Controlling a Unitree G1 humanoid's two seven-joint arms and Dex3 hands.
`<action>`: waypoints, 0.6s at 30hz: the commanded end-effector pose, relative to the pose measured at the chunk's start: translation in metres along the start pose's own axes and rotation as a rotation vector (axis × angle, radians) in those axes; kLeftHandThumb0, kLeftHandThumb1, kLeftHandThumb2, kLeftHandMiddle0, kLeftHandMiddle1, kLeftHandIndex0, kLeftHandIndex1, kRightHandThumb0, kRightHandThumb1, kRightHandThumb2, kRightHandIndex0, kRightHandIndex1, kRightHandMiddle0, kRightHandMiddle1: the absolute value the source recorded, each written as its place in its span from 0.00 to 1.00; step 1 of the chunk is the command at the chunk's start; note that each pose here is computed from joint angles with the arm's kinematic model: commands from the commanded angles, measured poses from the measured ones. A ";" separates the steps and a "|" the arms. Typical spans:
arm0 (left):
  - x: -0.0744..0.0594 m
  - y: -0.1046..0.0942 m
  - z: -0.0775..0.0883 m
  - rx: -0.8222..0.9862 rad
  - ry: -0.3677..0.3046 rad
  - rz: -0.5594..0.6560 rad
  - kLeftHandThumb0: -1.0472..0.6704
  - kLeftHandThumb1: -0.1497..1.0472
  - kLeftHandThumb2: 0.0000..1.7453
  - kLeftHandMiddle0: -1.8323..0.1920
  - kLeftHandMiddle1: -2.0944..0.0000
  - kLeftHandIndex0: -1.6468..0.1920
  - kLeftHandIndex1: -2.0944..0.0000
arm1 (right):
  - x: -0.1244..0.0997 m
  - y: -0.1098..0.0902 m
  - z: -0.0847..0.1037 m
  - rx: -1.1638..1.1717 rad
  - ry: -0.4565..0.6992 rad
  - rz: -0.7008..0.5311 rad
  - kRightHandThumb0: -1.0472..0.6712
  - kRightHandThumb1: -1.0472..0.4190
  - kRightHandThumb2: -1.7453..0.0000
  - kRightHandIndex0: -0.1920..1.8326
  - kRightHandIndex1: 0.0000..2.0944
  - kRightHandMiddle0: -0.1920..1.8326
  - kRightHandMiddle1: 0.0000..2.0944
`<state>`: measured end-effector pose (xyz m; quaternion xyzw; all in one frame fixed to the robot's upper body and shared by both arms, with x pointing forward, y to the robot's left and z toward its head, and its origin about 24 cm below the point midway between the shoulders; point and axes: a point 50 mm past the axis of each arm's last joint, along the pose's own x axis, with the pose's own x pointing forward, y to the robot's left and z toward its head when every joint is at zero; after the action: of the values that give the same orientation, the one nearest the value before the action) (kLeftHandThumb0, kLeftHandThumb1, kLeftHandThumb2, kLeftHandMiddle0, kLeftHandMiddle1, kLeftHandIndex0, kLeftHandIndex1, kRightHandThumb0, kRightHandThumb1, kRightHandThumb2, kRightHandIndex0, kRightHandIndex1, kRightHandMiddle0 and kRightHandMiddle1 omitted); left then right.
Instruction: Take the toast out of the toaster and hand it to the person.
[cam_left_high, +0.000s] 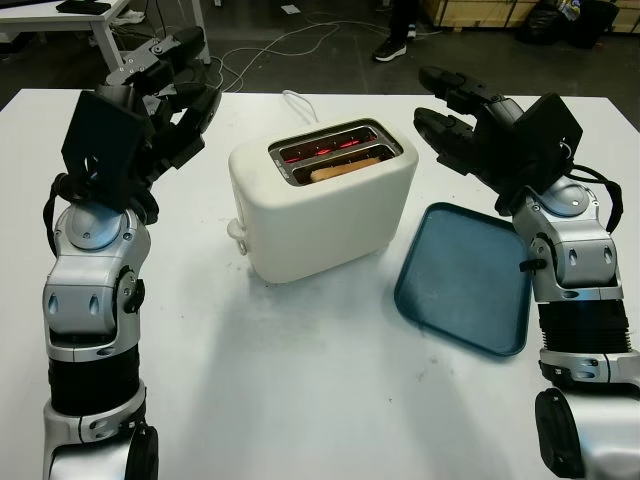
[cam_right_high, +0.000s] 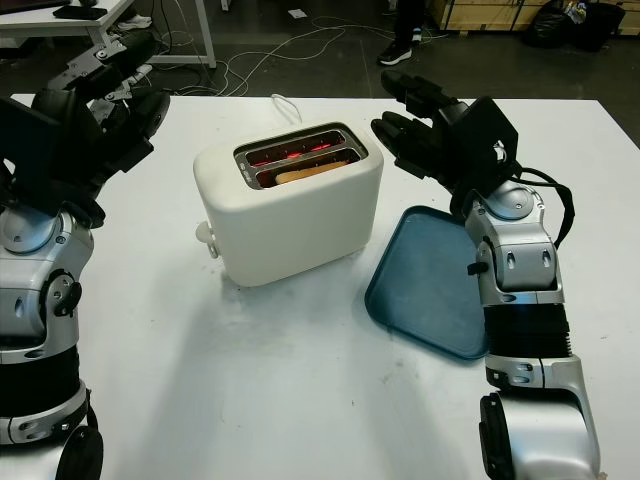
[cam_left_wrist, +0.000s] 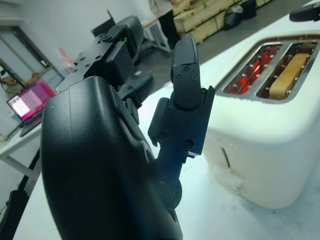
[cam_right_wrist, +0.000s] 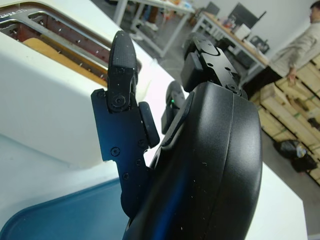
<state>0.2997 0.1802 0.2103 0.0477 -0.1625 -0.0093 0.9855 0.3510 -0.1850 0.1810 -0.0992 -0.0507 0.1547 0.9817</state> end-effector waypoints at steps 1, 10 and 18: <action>0.000 0.000 0.002 0.008 -0.020 -0.002 0.35 0.89 0.18 0.90 0.44 0.62 0.91 | 0.001 0.002 0.002 0.014 -0.004 -0.006 0.29 0.09 0.81 0.21 0.08 0.25 0.02; 0.003 0.000 -0.006 0.023 -0.020 -0.009 0.33 0.89 0.15 0.90 0.43 0.62 0.87 | 0.002 0.003 0.001 -0.016 0.012 -0.003 0.29 0.09 0.79 0.21 0.09 0.25 0.02; 0.002 -0.001 -0.011 0.045 -0.032 0.002 0.31 0.89 0.18 0.88 0.45 0.64 0.83 | 0.004 0.002 0.002 0.016 0.011 -0.008 0.29 0.09 0.81 0.21 0.09 0.26 0.02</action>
<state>0.3044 0.1789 0.2036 0.0641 -0.1763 -0.0100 0.9822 0.3516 -0.1822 0.1786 -0.1014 -0.0428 0.1534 0.9820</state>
